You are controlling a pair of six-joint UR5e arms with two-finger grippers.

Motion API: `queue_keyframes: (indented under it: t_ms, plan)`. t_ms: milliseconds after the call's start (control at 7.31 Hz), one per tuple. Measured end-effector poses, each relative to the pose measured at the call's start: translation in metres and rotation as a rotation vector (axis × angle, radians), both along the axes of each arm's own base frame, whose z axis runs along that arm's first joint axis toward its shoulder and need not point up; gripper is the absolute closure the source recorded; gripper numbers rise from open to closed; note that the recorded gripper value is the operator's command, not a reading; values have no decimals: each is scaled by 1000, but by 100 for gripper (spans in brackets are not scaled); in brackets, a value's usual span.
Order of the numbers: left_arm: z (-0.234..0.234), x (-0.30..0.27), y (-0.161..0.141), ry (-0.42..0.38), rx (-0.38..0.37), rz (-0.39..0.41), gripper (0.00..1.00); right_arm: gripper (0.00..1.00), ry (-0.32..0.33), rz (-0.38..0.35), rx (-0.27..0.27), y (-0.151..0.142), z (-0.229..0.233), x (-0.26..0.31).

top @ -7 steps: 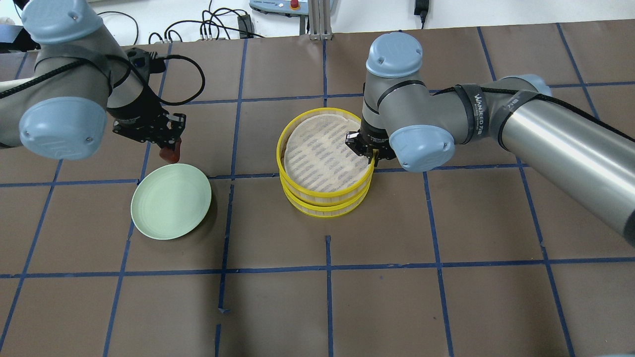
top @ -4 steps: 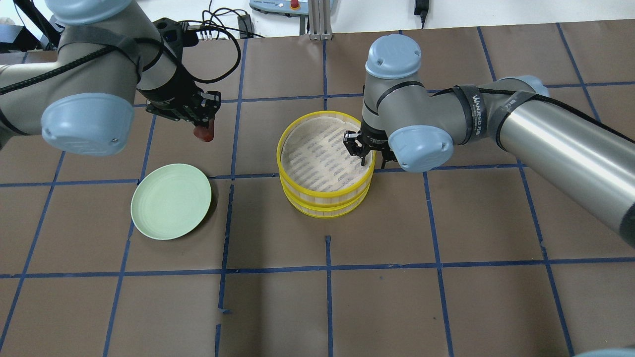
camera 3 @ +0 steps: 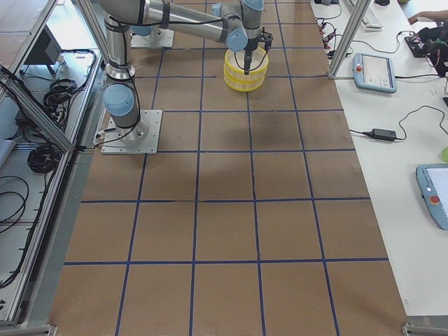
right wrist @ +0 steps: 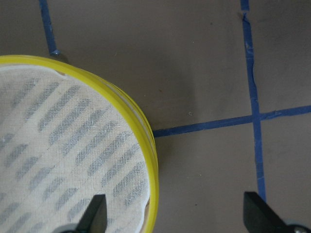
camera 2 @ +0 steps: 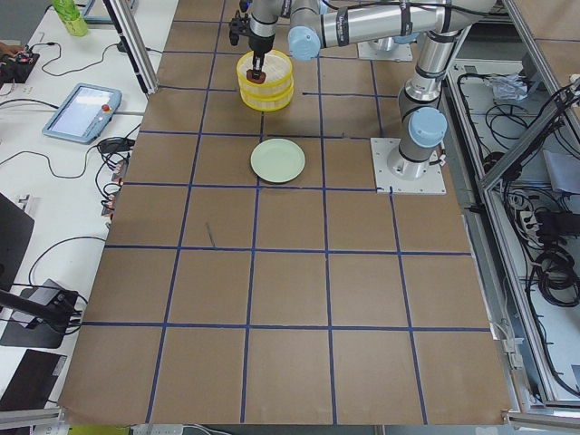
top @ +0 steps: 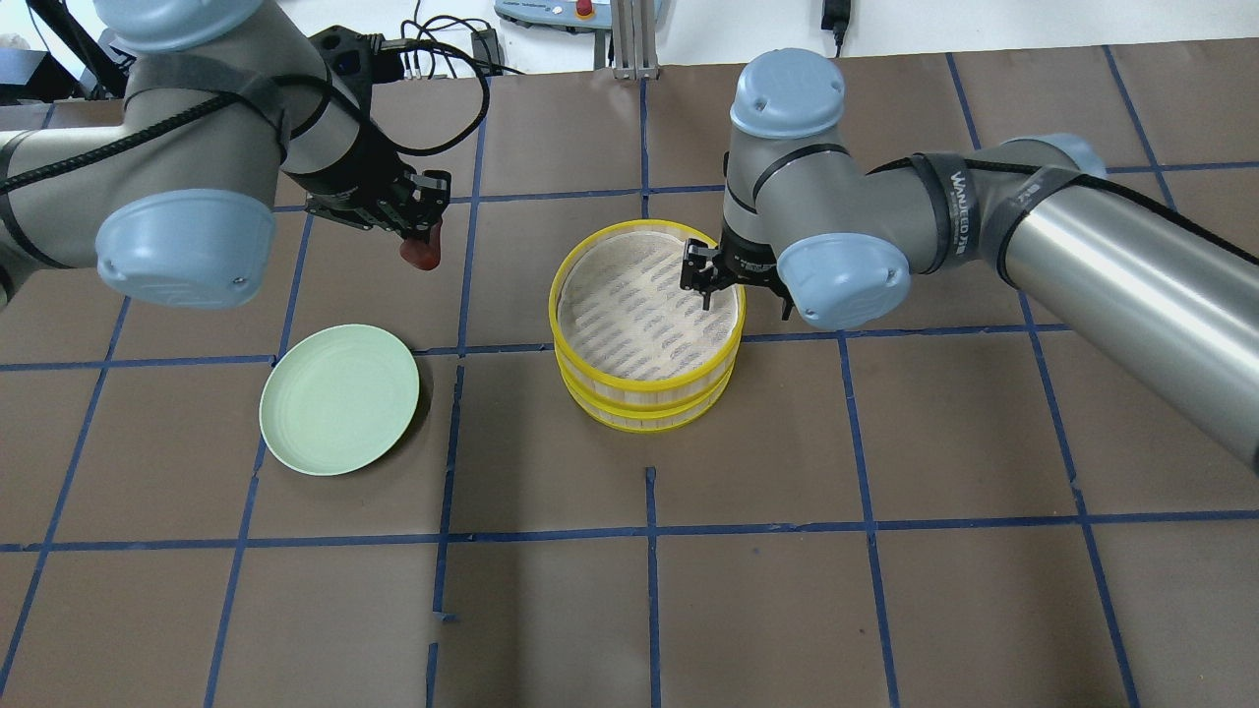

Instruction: Stack buns with steamer

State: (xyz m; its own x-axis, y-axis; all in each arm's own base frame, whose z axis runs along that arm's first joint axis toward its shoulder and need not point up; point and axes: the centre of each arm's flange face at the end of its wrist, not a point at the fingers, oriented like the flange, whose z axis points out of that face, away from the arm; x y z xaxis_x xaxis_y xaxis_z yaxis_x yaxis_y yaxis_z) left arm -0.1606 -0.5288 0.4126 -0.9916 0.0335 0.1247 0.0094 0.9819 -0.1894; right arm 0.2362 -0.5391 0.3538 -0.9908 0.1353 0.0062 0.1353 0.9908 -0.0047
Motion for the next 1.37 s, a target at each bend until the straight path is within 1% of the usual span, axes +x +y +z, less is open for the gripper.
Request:
queue_keyframes:
  t_ms: [274, 411, 547, 684, 821, 1095, 1368]
  plan:
    - [-7, -25, 0, 145, 7, 30, 98, 0, 2, 31, 44, 11, 81, -52]
    - [-13, -41, 1, 183, 21, 60, 98, 0, 3, 44, 49, 28, 116, -75]
    - [-20, -60, 3, 207, 41, 102, 81, 0, 11, 45, 44, 47, 143, -89]
    - [-27, -78, 7, 218, 68, 139, 16, 0, 30, 47, 41, 58, 155, -95]
    - [-33, -91, 10, 220, 89, 157, 0, 1, 45, 48, 40, 63, 160, -99]
    - [-38, -101, 12, 227, 104, 192, 0, 1, 49, 49, 34, 65, 164, -101]
    - [-38, -103, 12, 233, 106, 209, 0, 1, 29, 53, 21, 65, 164, -98]
